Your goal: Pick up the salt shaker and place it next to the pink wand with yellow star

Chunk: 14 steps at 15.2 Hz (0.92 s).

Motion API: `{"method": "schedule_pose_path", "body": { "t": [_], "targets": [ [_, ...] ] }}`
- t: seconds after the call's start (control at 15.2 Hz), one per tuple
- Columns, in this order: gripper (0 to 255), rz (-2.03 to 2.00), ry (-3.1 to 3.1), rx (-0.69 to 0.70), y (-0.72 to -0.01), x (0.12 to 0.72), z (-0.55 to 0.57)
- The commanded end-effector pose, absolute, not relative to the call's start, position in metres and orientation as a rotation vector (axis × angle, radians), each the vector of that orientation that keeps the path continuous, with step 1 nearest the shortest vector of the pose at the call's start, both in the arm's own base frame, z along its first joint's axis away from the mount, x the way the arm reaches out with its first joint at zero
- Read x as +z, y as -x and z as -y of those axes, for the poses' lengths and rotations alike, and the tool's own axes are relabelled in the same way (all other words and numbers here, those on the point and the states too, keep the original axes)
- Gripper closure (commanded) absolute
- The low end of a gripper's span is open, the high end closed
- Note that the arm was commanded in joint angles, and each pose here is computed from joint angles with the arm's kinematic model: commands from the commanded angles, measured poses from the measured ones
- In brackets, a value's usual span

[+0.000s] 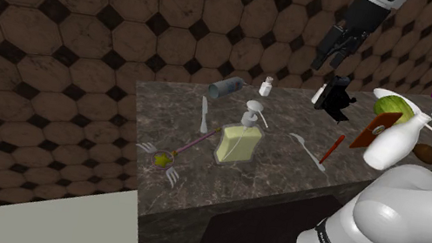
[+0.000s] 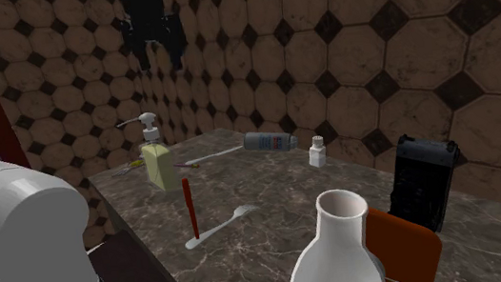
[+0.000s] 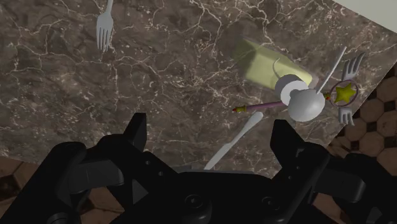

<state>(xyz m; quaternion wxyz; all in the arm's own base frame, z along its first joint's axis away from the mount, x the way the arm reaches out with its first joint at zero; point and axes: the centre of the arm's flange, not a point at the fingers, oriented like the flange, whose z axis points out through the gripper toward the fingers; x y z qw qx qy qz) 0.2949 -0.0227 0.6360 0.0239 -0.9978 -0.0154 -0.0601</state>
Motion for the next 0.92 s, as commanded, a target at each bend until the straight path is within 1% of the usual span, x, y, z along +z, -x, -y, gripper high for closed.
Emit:
{"method": "schedule_pose_path", "body": {
  "t": [0.0, 0.86],
  "targets": [
    [0, 0.048, 3.088, -0.186, -0.295, 0.636, 0.023],
    [0, 0.018, 3.108, -0.119, -0.423, 0.555, 0.110]
  ]
}}
